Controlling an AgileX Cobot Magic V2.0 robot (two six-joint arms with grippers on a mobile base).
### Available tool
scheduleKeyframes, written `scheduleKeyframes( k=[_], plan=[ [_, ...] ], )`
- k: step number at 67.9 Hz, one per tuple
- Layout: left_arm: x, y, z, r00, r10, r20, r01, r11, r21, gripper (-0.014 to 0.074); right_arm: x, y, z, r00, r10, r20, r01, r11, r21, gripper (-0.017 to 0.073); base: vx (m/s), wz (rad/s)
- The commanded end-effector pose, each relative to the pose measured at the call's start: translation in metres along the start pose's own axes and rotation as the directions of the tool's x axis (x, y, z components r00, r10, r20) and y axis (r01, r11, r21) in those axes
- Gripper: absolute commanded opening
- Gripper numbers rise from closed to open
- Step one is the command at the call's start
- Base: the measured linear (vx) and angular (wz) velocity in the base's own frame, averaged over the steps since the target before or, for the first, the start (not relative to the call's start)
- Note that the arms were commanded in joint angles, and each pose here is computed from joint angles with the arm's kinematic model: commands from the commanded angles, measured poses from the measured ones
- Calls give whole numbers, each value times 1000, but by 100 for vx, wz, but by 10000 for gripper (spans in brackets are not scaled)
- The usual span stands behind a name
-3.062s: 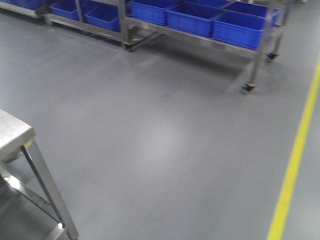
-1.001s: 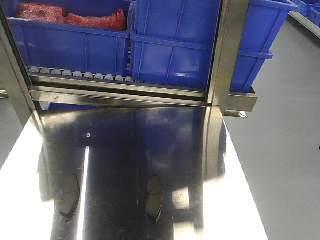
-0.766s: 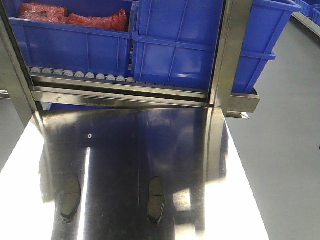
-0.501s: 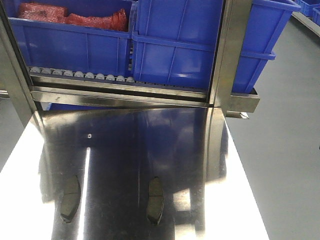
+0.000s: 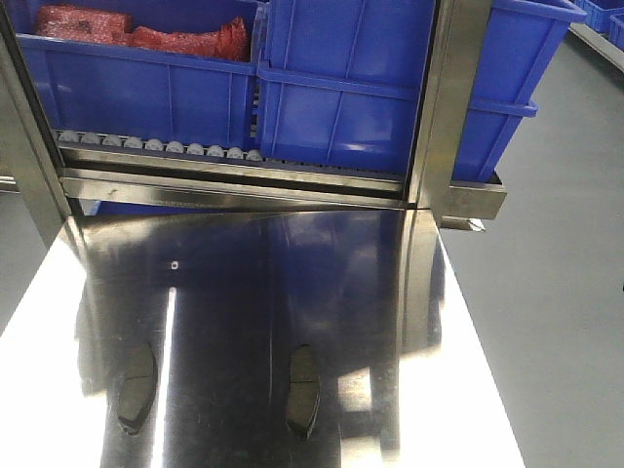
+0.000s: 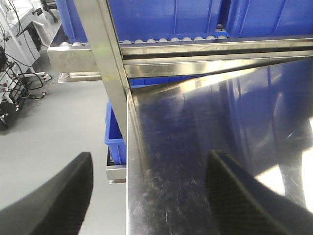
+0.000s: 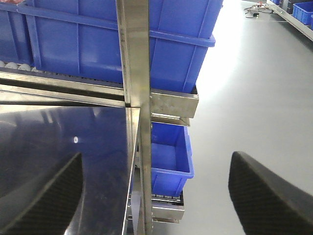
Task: Move and align brake pads A on conveyor
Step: 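Lower the open left gripper over the nearer brake pad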
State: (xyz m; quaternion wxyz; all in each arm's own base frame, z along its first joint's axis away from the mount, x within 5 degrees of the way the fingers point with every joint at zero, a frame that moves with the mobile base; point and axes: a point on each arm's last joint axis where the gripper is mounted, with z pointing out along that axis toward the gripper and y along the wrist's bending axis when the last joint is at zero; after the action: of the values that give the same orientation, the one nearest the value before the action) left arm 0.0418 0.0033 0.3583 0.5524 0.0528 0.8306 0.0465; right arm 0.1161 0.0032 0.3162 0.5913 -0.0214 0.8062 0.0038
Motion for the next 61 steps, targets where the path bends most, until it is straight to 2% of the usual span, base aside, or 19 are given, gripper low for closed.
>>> scheduleKeyframes(
  k=[1,20,27,33,37,41,50,55,61],
  plan=[
    [-12,1,-3,997,1,75,-1,1000,-3,460,-14,-1,-2,996,-9,88,8,1000,8,592,0,0],
    [-14,1,-3,995,-9,100,9,1000,-2,460,-14,-1,-2,996,-9,88,8,1000,8,592,0,0],
    [-17,1,6,996,-62,62,61,998,11,460,-14,-1,-2,996,-9,88,8,1000,8,592,0,0],
    [-21,0,27,989,-145,-17,146,989,17,460,-14,-1,-2,996,-9,88,8,1000,8,592,0,0],
    [-23,-3,48,972,-213,-95,217,976,30,460,-14,-1,-2,996,-9,88,8,1000,8,592,0,0],
    [-26,-6,68,950,-258,-177,269,962,39,460,-14,-1,-2,996,-9,88,8,1000,8,592,0,0],
    [-36,-11,113,900,-282,-332,312,949,40,460,-14,-1,-2,996,-9,88,8,1000,8,592,0,0],
    [-42,-14,137,861,-294,-414,340,940,40,460,-14,-1,-2,996,-9,88,8,1000,8,592,0,0],
    [-47,-22,162,810,-276,-517,346,937,42,460,-14,-1,-2,996,-9,88,8,1000,8,592,0,0]
  ],
)
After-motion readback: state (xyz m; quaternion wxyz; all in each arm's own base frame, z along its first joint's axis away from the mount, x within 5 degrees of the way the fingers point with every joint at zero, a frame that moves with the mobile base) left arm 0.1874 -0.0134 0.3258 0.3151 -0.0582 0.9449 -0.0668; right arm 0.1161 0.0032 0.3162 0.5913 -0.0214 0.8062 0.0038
